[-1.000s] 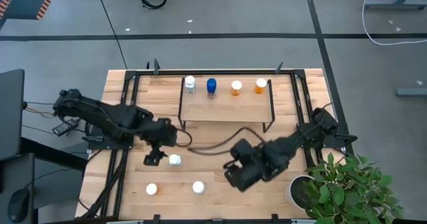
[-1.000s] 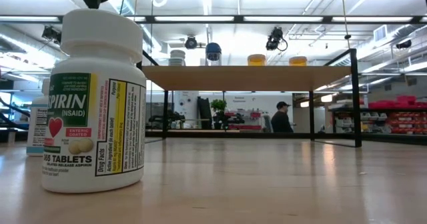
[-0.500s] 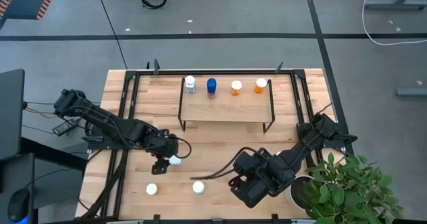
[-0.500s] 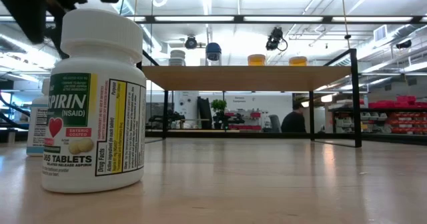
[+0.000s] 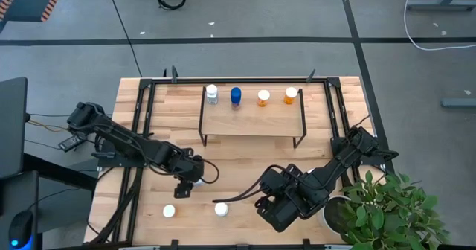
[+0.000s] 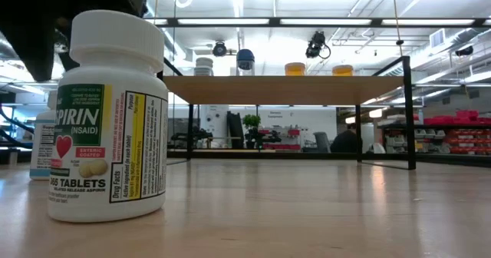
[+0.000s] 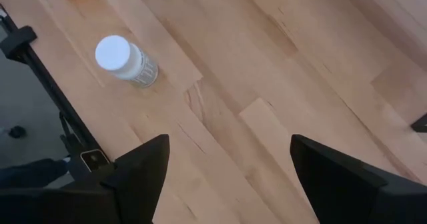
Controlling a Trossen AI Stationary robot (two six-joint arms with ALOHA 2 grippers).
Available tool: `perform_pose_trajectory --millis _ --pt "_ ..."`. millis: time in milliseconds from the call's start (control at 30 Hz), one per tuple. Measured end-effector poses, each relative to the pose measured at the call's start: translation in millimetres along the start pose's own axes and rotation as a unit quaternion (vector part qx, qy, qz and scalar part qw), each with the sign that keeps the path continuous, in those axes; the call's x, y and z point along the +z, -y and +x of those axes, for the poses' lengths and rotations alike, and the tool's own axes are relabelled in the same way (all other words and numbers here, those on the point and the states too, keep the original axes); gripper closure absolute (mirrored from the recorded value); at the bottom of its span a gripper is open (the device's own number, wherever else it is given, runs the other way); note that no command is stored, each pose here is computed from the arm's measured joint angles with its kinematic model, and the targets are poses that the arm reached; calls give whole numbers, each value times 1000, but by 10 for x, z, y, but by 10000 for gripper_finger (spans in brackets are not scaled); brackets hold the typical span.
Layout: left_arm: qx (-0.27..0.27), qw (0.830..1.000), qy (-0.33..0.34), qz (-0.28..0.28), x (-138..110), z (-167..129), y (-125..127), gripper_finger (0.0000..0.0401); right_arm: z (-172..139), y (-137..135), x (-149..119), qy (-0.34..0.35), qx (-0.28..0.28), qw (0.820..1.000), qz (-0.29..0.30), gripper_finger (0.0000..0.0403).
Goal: Pick and place medicine bottles onto shelf by color
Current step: Put the white blue pill bottle on the shelf
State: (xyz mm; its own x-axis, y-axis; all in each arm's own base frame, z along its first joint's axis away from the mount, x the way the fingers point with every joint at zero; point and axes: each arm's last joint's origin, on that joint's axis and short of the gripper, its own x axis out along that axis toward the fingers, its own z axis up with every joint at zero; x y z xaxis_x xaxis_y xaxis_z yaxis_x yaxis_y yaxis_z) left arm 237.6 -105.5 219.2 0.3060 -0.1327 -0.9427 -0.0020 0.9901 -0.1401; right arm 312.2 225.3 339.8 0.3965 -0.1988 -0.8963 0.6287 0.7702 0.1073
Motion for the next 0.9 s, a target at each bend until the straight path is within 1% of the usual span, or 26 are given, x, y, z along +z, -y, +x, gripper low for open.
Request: perform_pose_trajectory --millis 200,400,500,700,833,900 --pt "28 1000 -14 -2 27 146 -17 122 -1 1 2 0 0 1000 0 84" --pt "28 1000 0 -6 67 187 -5 126 8 5 28 5 -1 1000 7 84" --pt "35 999 4 -12 70 188 -9 145 18 8 50 6 0 1000 11 84" --pt "31 999 -3 -13 61 187 -9 225 25 13 66 6 -1 1000 14 84" --pt "8 1000 -15 -13 62 169 8 226 25 13 66 6 -1 1000 13 84" --pt "5 1000 -17 -12 98 106 25 226 25 13 66 5 -1 1000 14 84"
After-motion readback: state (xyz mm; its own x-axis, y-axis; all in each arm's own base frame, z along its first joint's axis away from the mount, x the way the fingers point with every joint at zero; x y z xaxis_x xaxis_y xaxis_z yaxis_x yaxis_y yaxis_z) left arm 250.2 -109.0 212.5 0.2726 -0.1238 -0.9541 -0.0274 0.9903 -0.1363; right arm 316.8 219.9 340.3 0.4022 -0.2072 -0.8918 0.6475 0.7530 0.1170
